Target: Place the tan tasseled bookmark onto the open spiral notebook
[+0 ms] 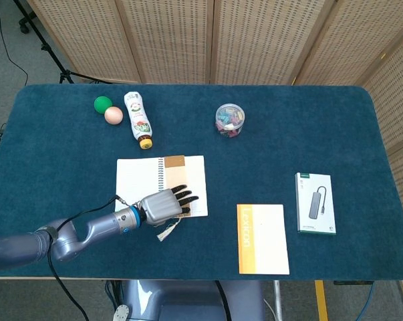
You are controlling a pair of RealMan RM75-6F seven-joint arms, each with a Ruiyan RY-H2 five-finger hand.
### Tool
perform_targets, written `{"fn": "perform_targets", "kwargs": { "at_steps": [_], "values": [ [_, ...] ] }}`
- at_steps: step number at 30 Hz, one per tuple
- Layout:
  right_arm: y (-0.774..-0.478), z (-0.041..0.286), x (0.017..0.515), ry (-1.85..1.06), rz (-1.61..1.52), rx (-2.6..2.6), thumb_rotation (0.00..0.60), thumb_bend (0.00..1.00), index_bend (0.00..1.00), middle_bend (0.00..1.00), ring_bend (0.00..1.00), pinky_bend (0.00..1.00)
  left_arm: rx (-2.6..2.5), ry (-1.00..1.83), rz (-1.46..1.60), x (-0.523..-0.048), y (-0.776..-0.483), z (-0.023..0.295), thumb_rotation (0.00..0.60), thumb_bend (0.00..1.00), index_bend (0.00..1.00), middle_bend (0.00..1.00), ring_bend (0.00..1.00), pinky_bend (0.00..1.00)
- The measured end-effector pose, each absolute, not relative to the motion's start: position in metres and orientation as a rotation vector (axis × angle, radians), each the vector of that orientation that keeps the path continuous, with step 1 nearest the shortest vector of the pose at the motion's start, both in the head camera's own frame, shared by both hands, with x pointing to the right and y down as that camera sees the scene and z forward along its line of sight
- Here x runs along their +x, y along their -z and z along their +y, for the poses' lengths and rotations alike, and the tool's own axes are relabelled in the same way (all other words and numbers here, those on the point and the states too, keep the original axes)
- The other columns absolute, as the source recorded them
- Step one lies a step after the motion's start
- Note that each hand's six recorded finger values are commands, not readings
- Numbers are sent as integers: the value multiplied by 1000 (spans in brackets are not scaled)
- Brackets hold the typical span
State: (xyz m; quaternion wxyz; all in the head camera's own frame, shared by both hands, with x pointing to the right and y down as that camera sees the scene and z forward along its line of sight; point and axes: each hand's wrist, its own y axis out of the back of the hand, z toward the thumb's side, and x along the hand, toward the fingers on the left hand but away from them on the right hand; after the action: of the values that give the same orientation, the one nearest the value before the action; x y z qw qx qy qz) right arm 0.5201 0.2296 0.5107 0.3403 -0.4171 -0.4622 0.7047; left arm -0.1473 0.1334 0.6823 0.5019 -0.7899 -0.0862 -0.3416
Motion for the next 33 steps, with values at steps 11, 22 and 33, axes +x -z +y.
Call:
{"fn": "perform_targets", "kwargs": {
  "at_steps": [11, 22, 33],
  "values": [
    [-511, 229, 522, -1838, -1207, -1086, 600, 0, 0, 0, 0, 0, -1885, 809, -208, -127, -693, 138, 600, 302, 274, 0, 0, 28],
    [-509, 229, 523, -1837, -1214, -1087, 600, 0, 0, 0, 0, 0, -1878, 816, -208, -124, -695, 139, 600, 302, 274, 0, 0, 28],
    [-510, 230, 521, -1838, -1207, -1088, 600, 0, 0, 0, 0, 0, -1887, 828, -209, -132, -693, 139, 600, 302, 274, 0, 0, 28]
  ]
}}
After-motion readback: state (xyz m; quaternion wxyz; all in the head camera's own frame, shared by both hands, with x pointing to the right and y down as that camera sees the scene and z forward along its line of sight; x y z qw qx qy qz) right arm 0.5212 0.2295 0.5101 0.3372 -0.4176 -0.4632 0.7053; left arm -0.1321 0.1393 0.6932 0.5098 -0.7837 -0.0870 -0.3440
